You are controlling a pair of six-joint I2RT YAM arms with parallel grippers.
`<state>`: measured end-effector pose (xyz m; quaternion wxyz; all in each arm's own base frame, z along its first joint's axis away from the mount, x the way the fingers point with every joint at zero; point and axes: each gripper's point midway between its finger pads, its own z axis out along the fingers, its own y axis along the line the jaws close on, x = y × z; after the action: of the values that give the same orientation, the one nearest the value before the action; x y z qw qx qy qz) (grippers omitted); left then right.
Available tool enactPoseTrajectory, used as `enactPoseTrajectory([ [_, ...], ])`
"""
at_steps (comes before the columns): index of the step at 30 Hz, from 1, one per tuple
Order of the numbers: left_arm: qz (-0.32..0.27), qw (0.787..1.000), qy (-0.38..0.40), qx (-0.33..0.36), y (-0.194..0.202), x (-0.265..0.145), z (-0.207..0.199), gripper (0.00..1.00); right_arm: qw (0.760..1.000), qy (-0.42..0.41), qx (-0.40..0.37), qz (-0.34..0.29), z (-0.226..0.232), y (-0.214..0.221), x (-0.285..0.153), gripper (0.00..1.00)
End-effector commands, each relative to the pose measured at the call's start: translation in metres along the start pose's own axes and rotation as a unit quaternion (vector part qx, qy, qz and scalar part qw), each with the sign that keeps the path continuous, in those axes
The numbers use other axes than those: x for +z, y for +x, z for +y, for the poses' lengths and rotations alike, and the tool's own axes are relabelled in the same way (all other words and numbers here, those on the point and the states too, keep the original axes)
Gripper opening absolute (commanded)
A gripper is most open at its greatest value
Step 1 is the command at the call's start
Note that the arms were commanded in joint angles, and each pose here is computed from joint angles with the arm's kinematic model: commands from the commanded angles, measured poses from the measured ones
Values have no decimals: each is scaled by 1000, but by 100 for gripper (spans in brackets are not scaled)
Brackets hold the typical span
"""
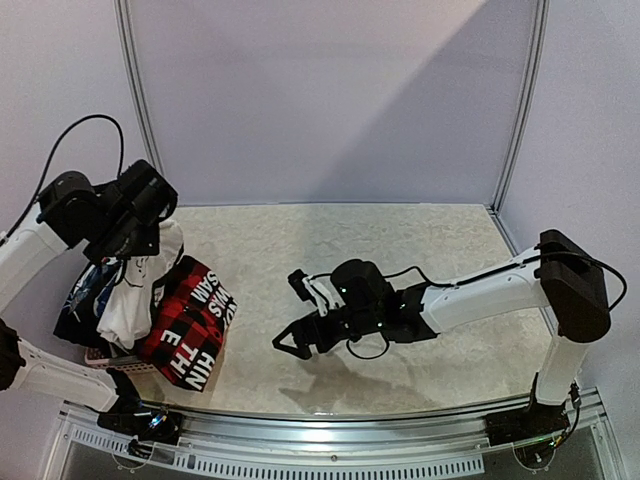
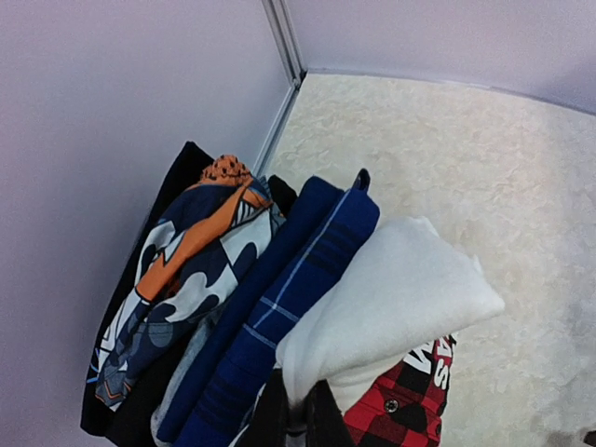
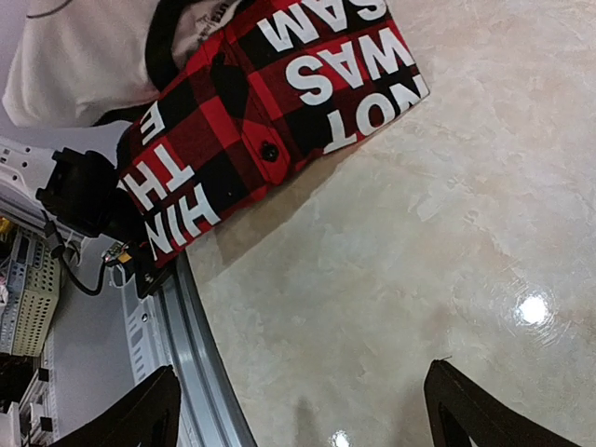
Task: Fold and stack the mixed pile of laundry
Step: Pick up the crumpled T-shirt from the bin, then place the crumpled T-shirt at the center of the board.
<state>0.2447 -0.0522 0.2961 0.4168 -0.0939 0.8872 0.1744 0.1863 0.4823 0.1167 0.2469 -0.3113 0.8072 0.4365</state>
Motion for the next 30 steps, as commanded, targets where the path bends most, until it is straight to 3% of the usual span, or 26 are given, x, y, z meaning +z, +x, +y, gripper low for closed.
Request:
enactPoseTrajectory([
  [1,-56,998,37,-19,-43,-30,9,0,1000,6,0,-7,-3,-9,8,92],
  [6,-72,996,49,-21,-65,-37,-2,0,1000,26,-4,-3,-9,-12,11,92],
  [11,-76,988,132,2,-84,-44,-54,0,992,121,1,-34,-42,-21,-11,92],
  [14,-75,979,187,19,-91,-49,-93,0,980,187,18,-71,-69,-34,-45,93],
  [22,-67,941,320,88,-92,-60,-227,0,909,363,58,-197,-120,-50,-176,99],
  [26,-41,926,362,101,-73,-46,-289,0,876,402,77,-255,-120,-49,-238,99],
  [30,4,904,410,121,-35,-28,-351,0,860,407,95,-293,-120,-38,-275,99],
])
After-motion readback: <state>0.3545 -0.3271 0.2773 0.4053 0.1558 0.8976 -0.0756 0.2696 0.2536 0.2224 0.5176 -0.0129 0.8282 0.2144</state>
